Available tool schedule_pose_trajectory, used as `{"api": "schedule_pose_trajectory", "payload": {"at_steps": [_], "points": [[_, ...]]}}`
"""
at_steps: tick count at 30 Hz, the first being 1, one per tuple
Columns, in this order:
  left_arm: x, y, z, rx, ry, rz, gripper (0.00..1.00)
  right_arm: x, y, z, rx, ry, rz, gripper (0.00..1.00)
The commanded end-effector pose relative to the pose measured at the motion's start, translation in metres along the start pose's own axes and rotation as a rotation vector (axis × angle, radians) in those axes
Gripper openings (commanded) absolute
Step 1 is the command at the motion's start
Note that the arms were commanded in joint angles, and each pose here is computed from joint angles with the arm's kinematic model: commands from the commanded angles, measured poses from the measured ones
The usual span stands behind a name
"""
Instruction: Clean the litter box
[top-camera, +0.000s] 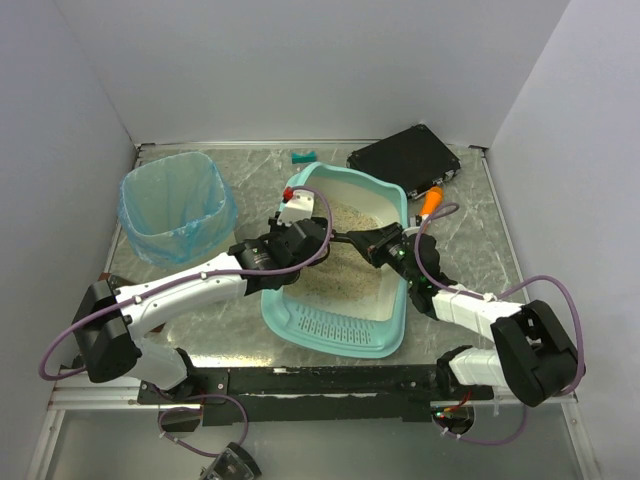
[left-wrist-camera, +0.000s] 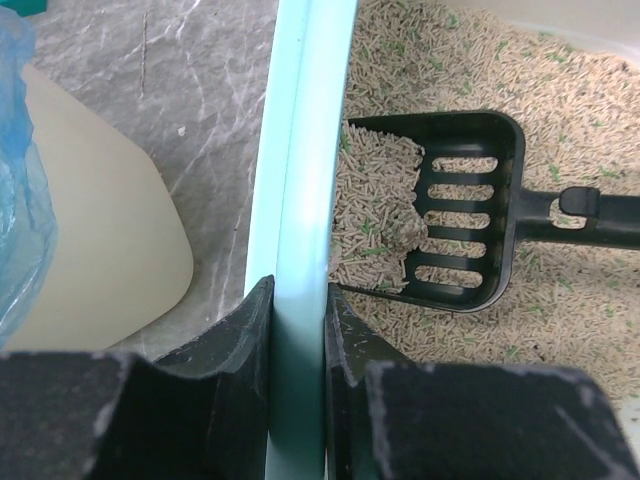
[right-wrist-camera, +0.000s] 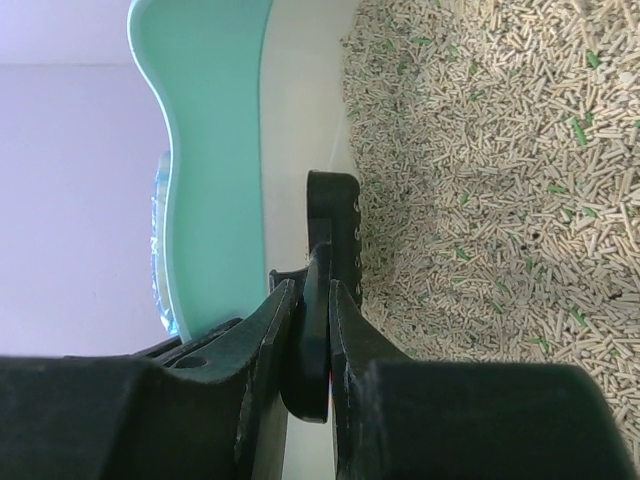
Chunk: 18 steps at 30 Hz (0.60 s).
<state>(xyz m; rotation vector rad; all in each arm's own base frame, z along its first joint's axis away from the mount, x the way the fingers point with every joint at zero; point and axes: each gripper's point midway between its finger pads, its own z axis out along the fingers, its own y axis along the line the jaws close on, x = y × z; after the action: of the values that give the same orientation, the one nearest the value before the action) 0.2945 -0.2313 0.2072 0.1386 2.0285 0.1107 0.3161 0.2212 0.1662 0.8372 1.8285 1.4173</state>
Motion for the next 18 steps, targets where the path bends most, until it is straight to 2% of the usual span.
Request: {"api": "schedule_pose_trajectory", "payload": {"at_steps": [1,7,11,18], "points": [[-0.088,0.015,-0.012,-0.061,-0.212,-0.329,0.01,-0.026,-0.021,-0.004,0.088,-0.107,0.086,0.0],[-0.088,0.012,-0.009,-0.075,-0.196,-0.323,0.01,-0.039,-0.004,0.0,0.066,-0.15,0.048,0.0],[-0.1,0.002,-0.014,-0.009,-0.227,-0.359,0.01,-0.037,0.002,0.005,0.054,-0.13,0.049,0.0],[-0.114,-0.003,-0.014,-0.037,-0.247,-0.328,0.01,-0.047,0.022,0.008,0.027,-0.166,0.035,0.0]]}}
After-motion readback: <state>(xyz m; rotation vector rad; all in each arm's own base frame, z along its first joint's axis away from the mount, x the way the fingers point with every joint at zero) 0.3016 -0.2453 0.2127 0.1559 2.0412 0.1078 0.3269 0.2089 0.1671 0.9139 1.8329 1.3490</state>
